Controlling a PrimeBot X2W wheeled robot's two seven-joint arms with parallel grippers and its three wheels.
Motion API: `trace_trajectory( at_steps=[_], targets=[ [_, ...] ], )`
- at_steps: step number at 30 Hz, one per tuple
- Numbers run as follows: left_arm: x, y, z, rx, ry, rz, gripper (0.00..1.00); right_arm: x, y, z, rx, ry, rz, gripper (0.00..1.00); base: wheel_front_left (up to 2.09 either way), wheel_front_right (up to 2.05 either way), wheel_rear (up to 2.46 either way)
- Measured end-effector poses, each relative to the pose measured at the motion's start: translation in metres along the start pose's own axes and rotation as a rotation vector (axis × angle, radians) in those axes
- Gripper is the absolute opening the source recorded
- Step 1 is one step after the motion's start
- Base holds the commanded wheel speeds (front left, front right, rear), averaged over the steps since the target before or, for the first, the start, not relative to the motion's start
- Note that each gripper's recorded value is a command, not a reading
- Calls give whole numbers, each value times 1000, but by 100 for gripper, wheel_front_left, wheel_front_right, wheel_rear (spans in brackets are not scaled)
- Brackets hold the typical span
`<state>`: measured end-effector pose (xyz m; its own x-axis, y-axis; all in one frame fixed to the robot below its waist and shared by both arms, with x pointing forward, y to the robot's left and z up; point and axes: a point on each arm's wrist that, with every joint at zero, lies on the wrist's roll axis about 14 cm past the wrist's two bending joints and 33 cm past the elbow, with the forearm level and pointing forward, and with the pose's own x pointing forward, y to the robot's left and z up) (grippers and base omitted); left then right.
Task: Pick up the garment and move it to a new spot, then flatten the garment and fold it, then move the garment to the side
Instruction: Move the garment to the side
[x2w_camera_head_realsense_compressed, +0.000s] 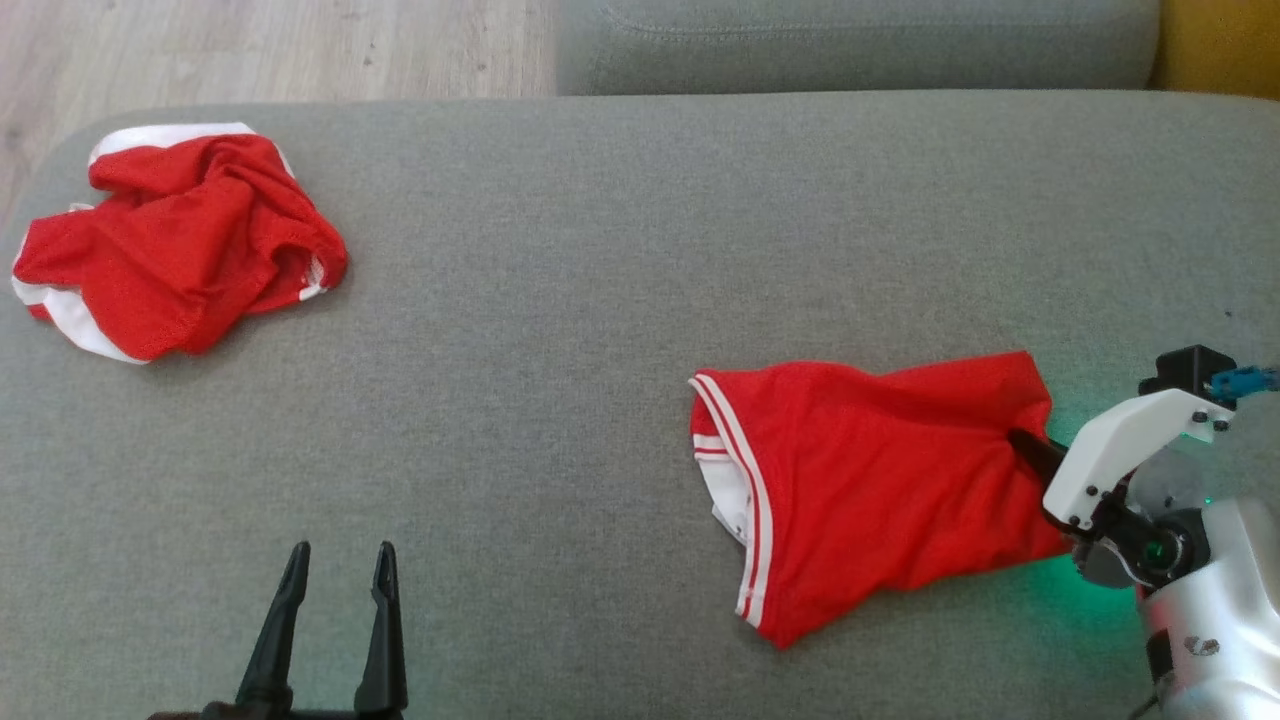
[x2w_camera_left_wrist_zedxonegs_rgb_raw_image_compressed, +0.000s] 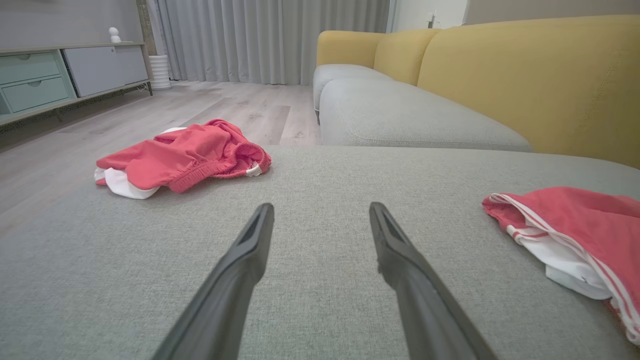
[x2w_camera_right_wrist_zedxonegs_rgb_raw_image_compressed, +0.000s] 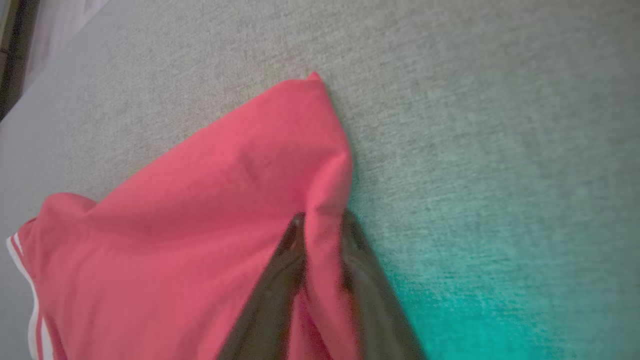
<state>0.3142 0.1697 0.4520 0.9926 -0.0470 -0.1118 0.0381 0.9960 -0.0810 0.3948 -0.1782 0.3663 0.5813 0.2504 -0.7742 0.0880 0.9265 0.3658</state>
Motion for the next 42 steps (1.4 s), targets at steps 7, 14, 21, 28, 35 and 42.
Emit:
trace_trajectory(
  at_steps=[7,14,21,28,35,42],
  targets=[
    [10,-3,-7,4,27,-13,100,6,-10,13,8,-64,-10,0,0,0,0],
    [48,-15,-8,39,25,-79,100,-3,-86,108,-50,-328,-250,0,0,0,0],
    [60,-11,-24,56,71,-89,100,-37,-165,160,-149,-458,-536,0,0,0,0],
    [65,-11,-27,63,78,-97,100,-57,-178,174,-200,-508,-647,0,0,0,0],
    [68,-19,-23,60,63,-119,100,-69,-176,174,-290,-506,-718,100,0,0,0],
    [65,-19,-13,64,32,-116,100,-83,-144,195,-400,-644,-695,100,0,0,0]
  ],
)
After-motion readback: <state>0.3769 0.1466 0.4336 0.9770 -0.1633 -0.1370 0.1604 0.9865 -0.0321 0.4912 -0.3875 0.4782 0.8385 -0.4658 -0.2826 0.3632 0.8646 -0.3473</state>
